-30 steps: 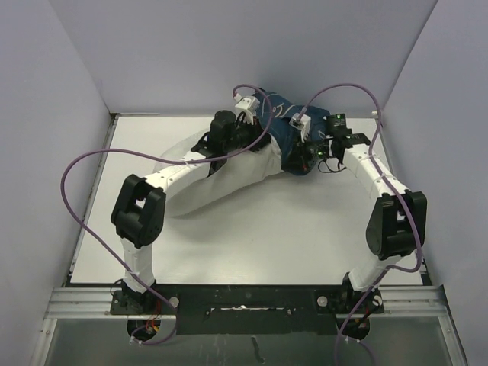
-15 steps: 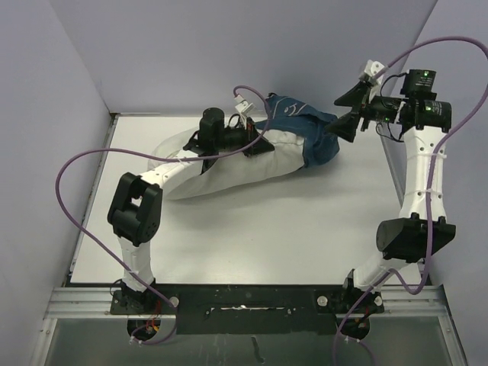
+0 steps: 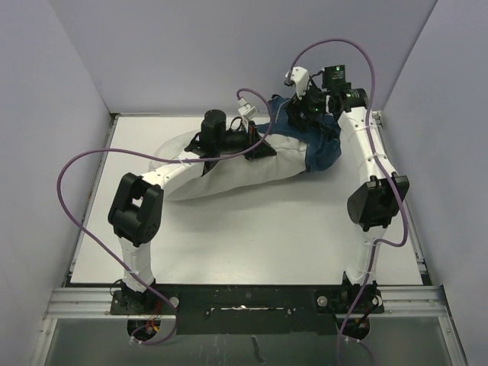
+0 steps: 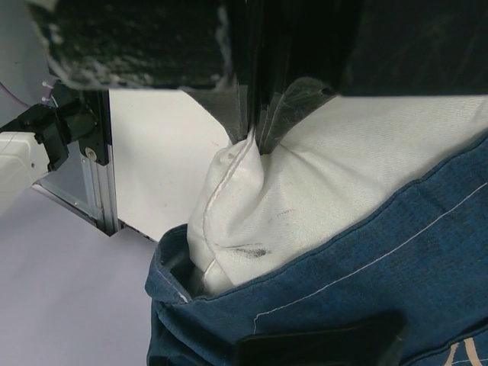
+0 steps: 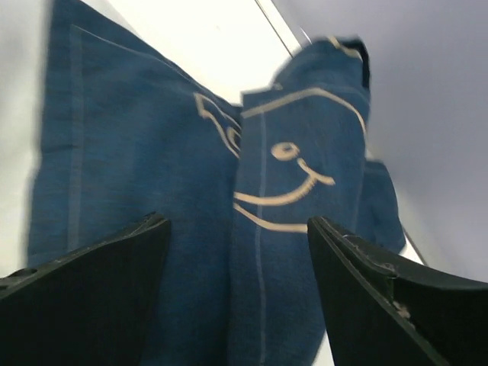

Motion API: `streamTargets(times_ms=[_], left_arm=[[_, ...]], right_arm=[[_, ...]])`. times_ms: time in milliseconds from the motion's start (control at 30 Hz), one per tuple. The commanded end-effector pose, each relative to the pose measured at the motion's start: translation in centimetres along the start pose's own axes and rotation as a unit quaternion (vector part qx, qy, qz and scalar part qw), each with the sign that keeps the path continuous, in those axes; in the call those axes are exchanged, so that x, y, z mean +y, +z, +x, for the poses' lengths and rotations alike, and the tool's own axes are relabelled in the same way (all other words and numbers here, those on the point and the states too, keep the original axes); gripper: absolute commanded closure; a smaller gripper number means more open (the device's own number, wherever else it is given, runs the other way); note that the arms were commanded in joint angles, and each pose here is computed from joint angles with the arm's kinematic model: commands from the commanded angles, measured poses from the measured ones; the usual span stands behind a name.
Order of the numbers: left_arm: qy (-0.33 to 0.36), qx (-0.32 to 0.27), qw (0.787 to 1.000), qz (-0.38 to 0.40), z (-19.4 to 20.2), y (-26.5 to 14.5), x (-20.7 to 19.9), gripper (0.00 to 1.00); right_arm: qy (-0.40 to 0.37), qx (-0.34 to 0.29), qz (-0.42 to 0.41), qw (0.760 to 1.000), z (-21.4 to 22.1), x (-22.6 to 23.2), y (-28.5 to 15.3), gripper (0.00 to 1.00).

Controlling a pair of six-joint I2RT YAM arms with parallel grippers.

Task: Put the pillow into the pillowcase
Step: Stuff the pillow into the pillowcase.

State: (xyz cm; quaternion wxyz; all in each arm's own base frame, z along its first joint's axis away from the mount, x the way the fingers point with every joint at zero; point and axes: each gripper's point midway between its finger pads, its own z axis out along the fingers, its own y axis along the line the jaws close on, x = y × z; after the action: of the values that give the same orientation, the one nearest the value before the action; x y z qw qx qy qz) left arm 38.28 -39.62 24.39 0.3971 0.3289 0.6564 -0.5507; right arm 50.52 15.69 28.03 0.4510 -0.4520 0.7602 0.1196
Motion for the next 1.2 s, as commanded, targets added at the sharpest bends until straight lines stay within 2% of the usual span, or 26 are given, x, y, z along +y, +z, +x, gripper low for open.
streamTargets(times_ms=[0,133,233,267,333,400,433,467,633,700,800,867,933,1067,1100,1167], left_arm=[[0.029,-0.021,0.999,0.034,-1.7,0.2,-1.9,1.00],[0.027,-0.020,0.999,0.041,-1.8,0.5,-1.9,1.00],[0.028,-0.021,0.998,0.045,-2.0,0.6,-1.9,1.00],[0.028,-0.020,0.998,0.045,-2.0,0.6,-1.9,1.00],[0.028,-0.021,0.998,0.045,-2.0,0.6,-1.9,1.00],[0.029,-0.022,0.998,0.045,-2.1,0.5,-1.9,1.00],[0.029,-0.023,0.998,0.044,-2.1,0.4,-1.9,1.00],[0.029,-0.025,0.998,0.040,-2.3,0.3,-1.8,1.00],[0.035,-0.056,0.998,0.005,-4.4,-0.5,-1.3,1.00],[0.042,-0.078,0.996,-0.019,-6.0,-1.1,-1.0,1.00],[0.062,-0.104,0.992,-0.034,-8.7,-1.8,-1.7,1.00],[0.078,-0.116,0.990,-0.037,-10.5,-2.0,-2.4,1.00],[0.096,-0.128,0.987,-0.031,-12.6,-2.2,-3.5,1.00],[0.117,-0.134,0.984,-0.027,-14.6,-2.1,-4.9,1.00],[0.120,-0.133,0.983,-0.031,-14.8,-2.2,-5.0,1.00],[0.129,-0.134,0.982,-0.039,-15.3,-2.5,-5.3,1.00]], right_arm=[[-0.043,0.048,0.130,0.989,0.5,-5.6,-3.2,0.28],[-0.063,0.078,0.167,0.981,1.7,-7.2,-3.7,0.33],[-0.069,0.098,0.187,0.975,3.0,-8.4,-4.3,0.43],[-0.067,0.102,0.191,0.974,3.4,-8.8,-4.5,0.48],[-0.059,0.106,0.199,0.972,4.2,-9.7,-5.1,0.74],[-0.048,0.102,0.213,0.970,4.4,-10.9,-6.1,0.92],[-0.038,0.095,0.227,0.969,4.3,-11.6,-7.0,0.98],[-0.023,0.085,0.245,0.965,4.1,-12.5,-8.2,1.00],[0.107,0.005,0.321,0.941,4.2,-15.3,-15.9,1.00],[0.148,-0.033,0.312,0.938,4.5,-14.2,-18.3,1.00],[0.152,-0.070,0.298,0.940,3.7,-11.2,-20.8,0.98],[0.145,-0.080,0.290,0.942,3.3,-9.1,-21.7,0.90],[0.162,-0.069,0.275,0.945,4.5,-7.3,-21.5,0.76],[0.204,-0.008,0.293,0.934,9.5,-5.7,-21.8,0.68],[0.203,0.003,0.310,0.929,10.4,-5.8,-22.6,0.63],[0.204,0.017,0.349,0.915,11.9,-7.0,-24.8,0.45]])
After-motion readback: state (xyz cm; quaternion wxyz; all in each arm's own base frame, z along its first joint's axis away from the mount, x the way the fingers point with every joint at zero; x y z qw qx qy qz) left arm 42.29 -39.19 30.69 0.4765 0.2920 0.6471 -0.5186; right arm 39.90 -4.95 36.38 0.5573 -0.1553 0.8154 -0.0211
